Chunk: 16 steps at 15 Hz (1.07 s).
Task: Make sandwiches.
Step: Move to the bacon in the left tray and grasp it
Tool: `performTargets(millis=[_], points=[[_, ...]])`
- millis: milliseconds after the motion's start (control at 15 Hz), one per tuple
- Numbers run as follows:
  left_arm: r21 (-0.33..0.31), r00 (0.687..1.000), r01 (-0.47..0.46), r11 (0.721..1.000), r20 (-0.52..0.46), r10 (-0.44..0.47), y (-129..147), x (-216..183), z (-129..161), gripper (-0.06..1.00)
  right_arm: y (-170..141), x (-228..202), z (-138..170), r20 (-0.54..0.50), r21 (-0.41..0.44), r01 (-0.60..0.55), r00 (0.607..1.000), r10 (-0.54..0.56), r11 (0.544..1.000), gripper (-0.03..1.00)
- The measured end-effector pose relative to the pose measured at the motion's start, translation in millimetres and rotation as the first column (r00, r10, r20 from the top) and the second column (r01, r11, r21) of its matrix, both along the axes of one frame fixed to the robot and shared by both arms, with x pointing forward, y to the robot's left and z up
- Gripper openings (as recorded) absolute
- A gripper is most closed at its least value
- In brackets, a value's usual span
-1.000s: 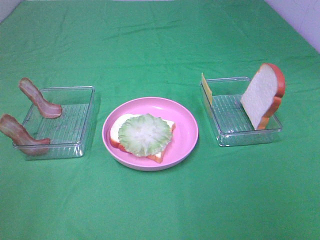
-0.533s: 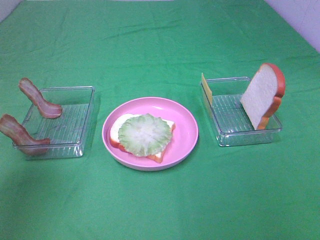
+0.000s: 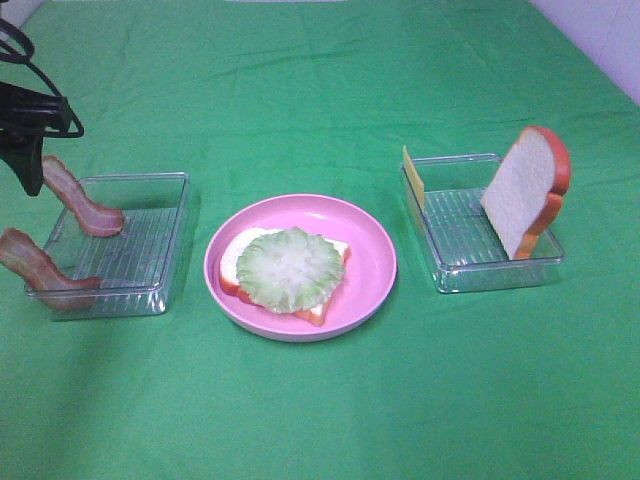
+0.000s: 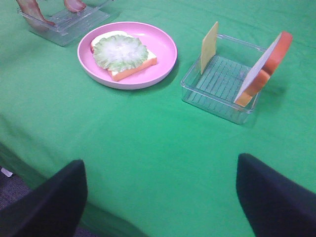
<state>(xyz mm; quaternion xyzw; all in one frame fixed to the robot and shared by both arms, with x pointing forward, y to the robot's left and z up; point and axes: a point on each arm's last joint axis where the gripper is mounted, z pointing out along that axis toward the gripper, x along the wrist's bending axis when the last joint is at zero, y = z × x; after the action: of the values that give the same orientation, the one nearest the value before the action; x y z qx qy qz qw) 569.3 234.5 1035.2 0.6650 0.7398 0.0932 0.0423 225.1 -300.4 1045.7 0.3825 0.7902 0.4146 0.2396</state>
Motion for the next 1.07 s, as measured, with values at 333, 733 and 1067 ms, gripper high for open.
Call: performTargets(millis=[333, 733, 1067], points=[[-0.004, 0.989, -0.006, 1.0, -0.148, 0.005, 5, 22, -44, 0.72, 0, 0, 0, 0.003, 0.001, 0.001, 1.0, -0.001, 1.0, 0.78], [-0.017, 0.973, -0.005, 1.0, -0.229, 0.001, 0, 32, -84, 0.67, 0, 0, 0, 0.005, -0.001, 0.002, 1.0, -0.002, 1.0, 0.78], [-0.024, 0.974, -0.001, 1.0, -0.228, -0.005, -1, 35, -91, 0.51, 0, 0, 0, 0.005, -0.001, 0.002, 1.0, -0.002, 1.0, 0.78]])
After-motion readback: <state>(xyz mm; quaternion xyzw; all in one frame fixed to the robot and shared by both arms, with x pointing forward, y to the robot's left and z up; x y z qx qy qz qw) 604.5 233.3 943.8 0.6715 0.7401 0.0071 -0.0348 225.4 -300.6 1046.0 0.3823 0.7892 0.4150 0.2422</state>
